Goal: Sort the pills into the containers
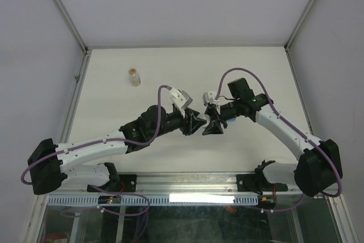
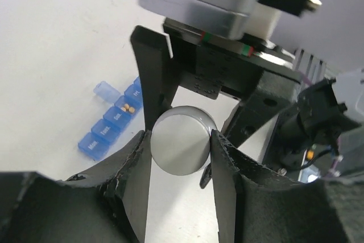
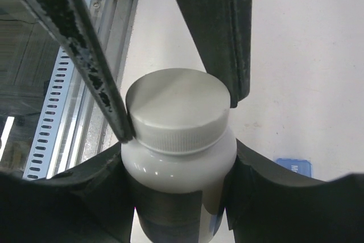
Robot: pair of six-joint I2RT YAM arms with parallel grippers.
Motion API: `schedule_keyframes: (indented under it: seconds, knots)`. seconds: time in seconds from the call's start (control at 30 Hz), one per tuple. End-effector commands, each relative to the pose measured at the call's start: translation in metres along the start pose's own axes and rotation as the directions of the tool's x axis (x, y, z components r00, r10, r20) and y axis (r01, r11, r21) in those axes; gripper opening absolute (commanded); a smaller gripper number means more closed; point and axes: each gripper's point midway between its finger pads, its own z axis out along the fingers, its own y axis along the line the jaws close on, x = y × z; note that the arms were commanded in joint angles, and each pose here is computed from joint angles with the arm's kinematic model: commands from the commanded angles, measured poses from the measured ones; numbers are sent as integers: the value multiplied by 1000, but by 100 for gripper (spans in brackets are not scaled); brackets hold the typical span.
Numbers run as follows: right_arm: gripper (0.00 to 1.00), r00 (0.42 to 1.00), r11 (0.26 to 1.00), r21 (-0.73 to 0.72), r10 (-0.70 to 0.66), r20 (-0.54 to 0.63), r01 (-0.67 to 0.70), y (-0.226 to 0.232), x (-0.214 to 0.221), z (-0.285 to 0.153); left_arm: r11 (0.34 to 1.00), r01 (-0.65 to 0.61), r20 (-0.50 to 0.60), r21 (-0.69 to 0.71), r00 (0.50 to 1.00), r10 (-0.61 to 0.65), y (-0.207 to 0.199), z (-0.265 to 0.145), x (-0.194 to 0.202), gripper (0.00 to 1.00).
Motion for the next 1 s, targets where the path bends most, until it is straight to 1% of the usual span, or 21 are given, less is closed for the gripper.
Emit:
schedule_keyframes:
  seconds: [0.0, 0.07, 0.1, 0.13, 0.17, 0.2, 0.23, 0.27, 0.33, 0.37, 0.4, 0.5, 0.53, 0.6, 0.7, 0.73, 0.8, 0.87, 0.97]
  knots:
    - [0, 996, 996, 41, -79, 40, 77, -12, -25, -7, 814, -409, 103, 412, 909, 404, -55, -22, 16, 16]
    - [0, 996, 996, 40, -78, 42, 76, -12, -25, -6, 667, -544, 175, 509, 824, 538, -59, -28, 27, 19]
    - [0, 996, 996, 39, -77, 42, 75, -12, -25, -6, 593, -604, 223, 532, 776, 590, -58, -30, 28, 20]
    - [0, 996, 996, 38, -76, 41, 75, -11, -25, -6, 551, -641, 254, 534, 744, 619, -55, -30, 27, 22]
    - [0, 996, 996, 39, -77, 42, 76, -12, -25, -6, 541, -663, 274, 518, 727, 630, -49, -27, 21, 24]
    - [0, 996, 996, 40, -78, 40, 76, -11, -25, -6, 555, -669, 280, 495, 727, 627, -42, -23, 12, 34]
    - [0, 996, 996, 41, -80, 41, 78, -12, -26, -7, 588, -665, 286, 460, 738, 611, -35, -20, -2, 51]
    - [0, 996, 996, 44, -81, 41, 79, -12, -26, -7, 642, -646, 288, 413, 761, 581, -30, -19, -18, 66]
    - [0, 996, 996, 47, -82, 41, 80, -12, -26, -8, 714, -617, 312, 332, 786, 534, -25, -23, -44, 85]
    - [0, 996, 996, 47, -82, 41, 80, -12, -26, -8, 769, -576, 316, 277, 810, 493, -21, -26, -58, 96]
    - [0, 995, 995, 48, -85, 42, 83, -12, -26, -8, 805, -543, 324, 239, 826, 461, -18, -30, -67, 99]
    - [0, 995, 995, 46, -86, 44, 84, -12, -27, -8, 879, -438, 329, 188, 871, 364, -12, -45, -77, 99]
    - [0, 995, 995, 46, -87, 44, 85, -12, -27, -8, 912, -370, 324, 174, 896, 302, -9, -49, -78, 99]
    - [0, 995, 995, 46, -87, 43, 85, -12, -27, -8, 952, -253, 322, 170, 928, 189, -7, -57, -76, 99]
    - [0, 995, 995, 46, -87, 42, 85, -12, -26, -8, 974, -68, 314, 218, 950, -4, -9, -62, -68, 98]
    - [0, 996, 996, 46, -84, 41, 82, -12, -26, -8, 977, -2, 291, 211, 955, -61, -6, -60, -65, 96]
    - [0, 996, 996, 45, -83, 41, 82, -12, -26, -7, 982, 127, 240, 138, 958, -158, 6, -53, -58, 88]
    - [0, 996, 996, 46, -82, 40, 80, -13, -25, -7, 983, 179, 203, 28, 962, -181, 16, -45, -52, 82]
    - [0, 996, 996, 45, -79, 37, 77, -13, -24, -7, 984, 164, 160, -72, 975, -151, 14, -34, -47, 80]
